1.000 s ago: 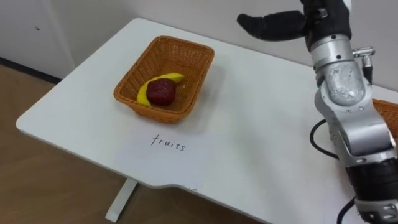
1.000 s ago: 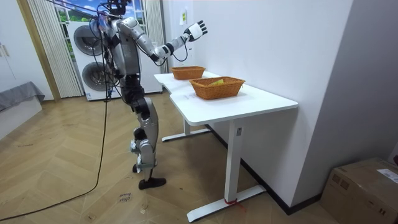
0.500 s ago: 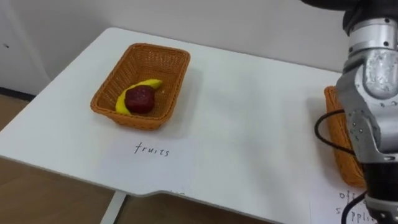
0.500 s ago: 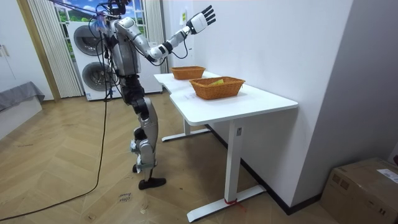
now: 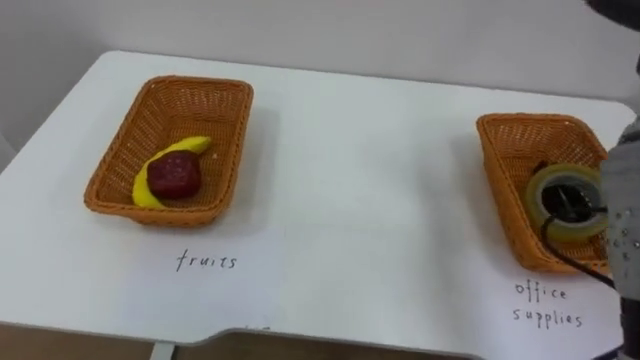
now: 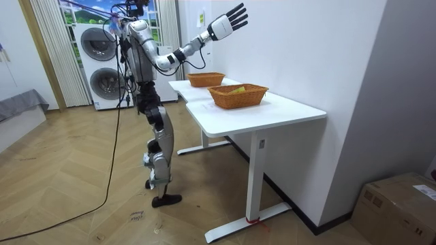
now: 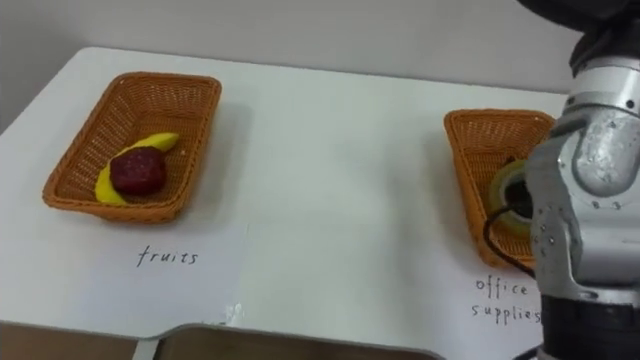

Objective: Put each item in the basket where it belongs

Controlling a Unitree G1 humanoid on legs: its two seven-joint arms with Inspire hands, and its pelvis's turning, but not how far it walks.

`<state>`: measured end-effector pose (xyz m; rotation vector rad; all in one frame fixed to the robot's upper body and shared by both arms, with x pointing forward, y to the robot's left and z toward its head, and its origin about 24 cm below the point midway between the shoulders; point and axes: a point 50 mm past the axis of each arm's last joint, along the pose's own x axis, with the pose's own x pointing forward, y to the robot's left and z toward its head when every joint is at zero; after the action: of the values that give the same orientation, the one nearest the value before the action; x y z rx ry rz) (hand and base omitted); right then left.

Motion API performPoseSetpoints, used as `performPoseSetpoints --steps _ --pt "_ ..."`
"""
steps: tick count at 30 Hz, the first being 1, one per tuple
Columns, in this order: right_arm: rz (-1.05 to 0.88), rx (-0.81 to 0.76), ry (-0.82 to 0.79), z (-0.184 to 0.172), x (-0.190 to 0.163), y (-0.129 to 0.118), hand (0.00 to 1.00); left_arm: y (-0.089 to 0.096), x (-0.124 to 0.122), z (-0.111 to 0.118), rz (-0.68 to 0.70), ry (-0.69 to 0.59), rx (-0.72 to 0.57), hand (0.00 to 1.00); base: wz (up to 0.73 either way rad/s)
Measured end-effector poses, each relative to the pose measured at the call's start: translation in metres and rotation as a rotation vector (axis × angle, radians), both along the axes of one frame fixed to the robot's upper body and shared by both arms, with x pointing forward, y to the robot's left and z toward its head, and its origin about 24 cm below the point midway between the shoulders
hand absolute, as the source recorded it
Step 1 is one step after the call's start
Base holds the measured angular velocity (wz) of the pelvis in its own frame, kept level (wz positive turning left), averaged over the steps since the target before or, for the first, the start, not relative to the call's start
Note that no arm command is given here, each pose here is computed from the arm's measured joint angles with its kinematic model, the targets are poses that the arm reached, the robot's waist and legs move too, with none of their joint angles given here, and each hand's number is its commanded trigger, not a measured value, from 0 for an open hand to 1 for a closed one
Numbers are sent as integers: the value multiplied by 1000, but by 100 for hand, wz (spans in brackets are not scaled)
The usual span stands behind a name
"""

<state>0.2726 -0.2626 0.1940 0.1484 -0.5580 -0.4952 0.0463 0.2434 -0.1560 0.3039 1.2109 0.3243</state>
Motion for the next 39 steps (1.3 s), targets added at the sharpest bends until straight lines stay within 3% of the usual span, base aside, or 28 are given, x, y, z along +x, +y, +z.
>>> performPoseSetpoints --steps 6,12,27,30,39 --pt "-240 57 46 -16 -32 -49 0 10 -12 2 81 4 33 0 -19" --pt "-385 84 110 -34 -58 -73 0 10 -18 2 85 13 36 0 -18" --pt "-649 157 278 -76 -105 -110 0 15 -33 3 117 34 63 0 -2" --pt "-744 230 375 -101 -122 -125 0 16 -29 4 112 21 62 0 1" --pt "-901 451 506 -150 -151 -134 0 18 -20 7 107 -35 68 0 -8"
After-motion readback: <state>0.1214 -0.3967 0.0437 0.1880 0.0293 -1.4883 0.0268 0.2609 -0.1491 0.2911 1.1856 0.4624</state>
